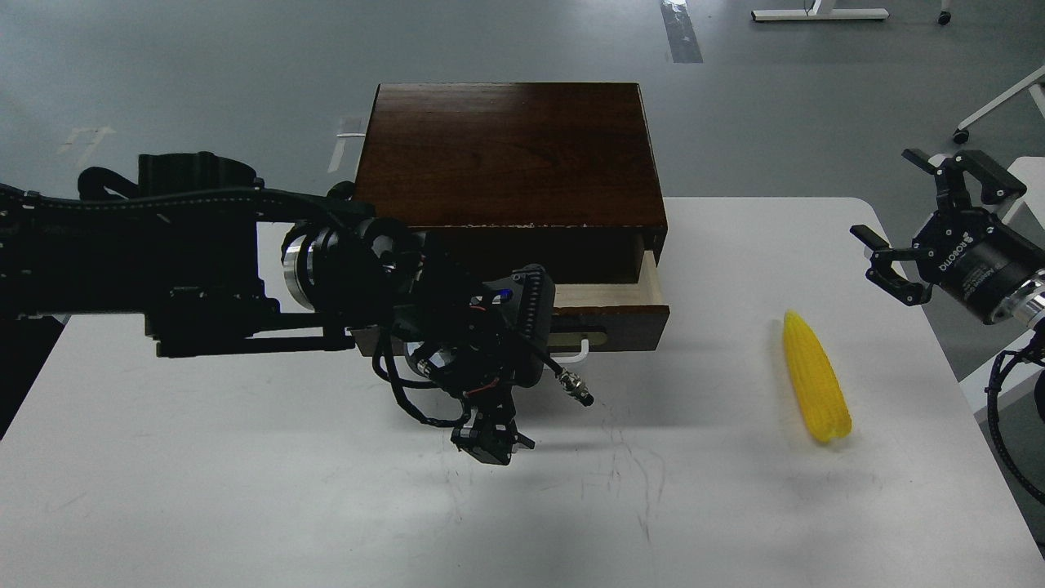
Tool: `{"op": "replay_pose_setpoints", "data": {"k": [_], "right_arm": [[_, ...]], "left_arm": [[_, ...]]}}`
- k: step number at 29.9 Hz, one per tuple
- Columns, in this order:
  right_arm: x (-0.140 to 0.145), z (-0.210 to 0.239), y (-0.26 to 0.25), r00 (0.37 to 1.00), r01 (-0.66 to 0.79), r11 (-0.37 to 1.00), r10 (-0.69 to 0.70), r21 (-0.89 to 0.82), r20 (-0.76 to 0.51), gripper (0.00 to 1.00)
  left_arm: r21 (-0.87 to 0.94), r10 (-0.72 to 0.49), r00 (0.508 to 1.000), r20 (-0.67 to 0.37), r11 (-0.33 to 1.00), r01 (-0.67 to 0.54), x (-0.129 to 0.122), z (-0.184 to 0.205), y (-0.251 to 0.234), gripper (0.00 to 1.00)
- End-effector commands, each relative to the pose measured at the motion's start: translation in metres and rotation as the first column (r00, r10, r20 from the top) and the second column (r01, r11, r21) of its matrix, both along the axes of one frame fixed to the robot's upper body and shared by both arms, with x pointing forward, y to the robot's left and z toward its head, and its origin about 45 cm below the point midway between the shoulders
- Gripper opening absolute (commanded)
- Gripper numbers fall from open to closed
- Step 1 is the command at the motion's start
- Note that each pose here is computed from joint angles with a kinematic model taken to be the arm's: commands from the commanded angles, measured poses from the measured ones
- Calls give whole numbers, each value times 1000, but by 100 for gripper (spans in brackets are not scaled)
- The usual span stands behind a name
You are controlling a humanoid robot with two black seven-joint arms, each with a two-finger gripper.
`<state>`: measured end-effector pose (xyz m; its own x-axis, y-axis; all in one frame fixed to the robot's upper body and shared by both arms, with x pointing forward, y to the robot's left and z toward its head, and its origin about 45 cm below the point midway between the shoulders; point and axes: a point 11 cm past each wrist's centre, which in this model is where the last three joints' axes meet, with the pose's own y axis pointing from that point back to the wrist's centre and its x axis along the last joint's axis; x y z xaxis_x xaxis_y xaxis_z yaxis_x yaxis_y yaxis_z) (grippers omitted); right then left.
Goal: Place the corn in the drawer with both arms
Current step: 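Pull the drawer open toward the robot with the left gripper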
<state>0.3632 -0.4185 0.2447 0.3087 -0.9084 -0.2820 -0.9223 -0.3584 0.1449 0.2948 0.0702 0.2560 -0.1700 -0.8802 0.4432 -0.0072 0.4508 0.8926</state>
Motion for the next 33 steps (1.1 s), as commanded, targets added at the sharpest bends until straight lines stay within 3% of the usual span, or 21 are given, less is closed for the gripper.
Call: {"op": "replay_pose_setpoints", "data": {"k": [1,20,27,33], "right_arm": [[0,0,0,1000,0,1000,0,0,1,100],[-1,2,-1,1000,0,1000,0,-1,1,100],[-2,4,-5,1000,7,1000,-7,-8,3,100],[-2,4,-5,1000,8,1000,-8,-9,3,100]], "left_arm": [[0,1,1000,6,1000,-1,1,1,0,98],[-18,37,996,82,999,-36,19,32,13,98],[-208,107,994,-34,972,-112,5,88,7,98],[-382,148,986,-80,909,-168,10,143,0,98]]}}
